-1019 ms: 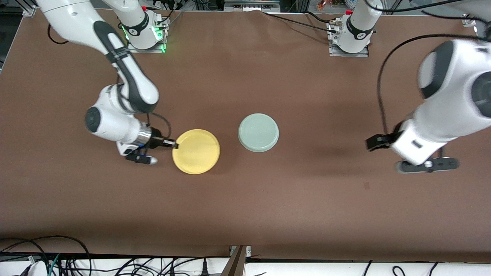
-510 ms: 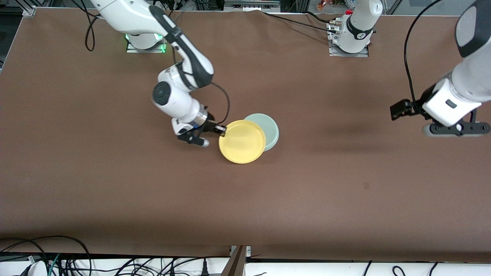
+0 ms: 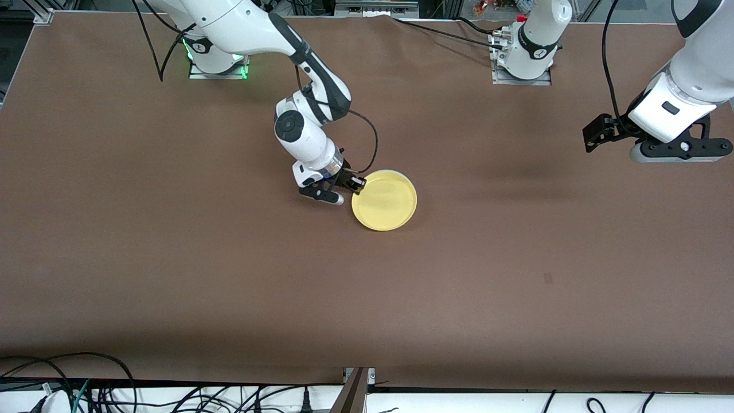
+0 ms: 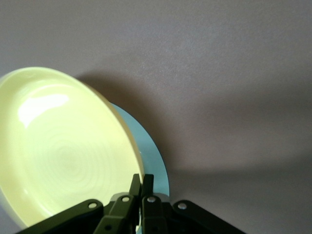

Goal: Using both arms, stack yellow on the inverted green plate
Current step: 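Lower the yellow plate onto the green plate and open the right gripper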

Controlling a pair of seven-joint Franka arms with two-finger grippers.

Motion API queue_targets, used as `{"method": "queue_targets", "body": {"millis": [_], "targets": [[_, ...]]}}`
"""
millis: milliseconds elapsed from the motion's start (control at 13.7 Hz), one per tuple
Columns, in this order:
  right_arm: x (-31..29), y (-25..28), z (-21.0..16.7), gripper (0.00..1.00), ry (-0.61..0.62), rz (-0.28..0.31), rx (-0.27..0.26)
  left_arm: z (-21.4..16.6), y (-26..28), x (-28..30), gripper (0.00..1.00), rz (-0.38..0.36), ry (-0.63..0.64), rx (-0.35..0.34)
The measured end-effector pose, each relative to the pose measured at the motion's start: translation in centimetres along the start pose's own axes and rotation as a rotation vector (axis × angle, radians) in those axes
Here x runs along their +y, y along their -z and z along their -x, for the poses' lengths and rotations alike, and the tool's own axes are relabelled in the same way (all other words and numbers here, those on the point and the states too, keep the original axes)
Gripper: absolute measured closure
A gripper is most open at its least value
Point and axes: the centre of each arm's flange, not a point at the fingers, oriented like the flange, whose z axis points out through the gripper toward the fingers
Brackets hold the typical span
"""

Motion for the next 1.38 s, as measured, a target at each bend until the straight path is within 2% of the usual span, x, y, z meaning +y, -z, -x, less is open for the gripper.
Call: {"method": "queue_targets", "body": {"millis": [655,1092,1383], "targets": [[-0.6,0.0,0.6,0.98,0.013,0.0,0.003,-1.6,0.7,-1.8,0.0,0.009,0.034,0.03],[-0.9,1.6,0.7,0.98,0.017,0.047,-0.052,-1.6,0.9,-2.0,0.0,0.009,0.037,0.031],[-1.1,2.4,0.6,0.98,0.018,0.054,-0.062,-1.6,0.9,-2.0,0.0,0.009,0.037,0.031]]}}
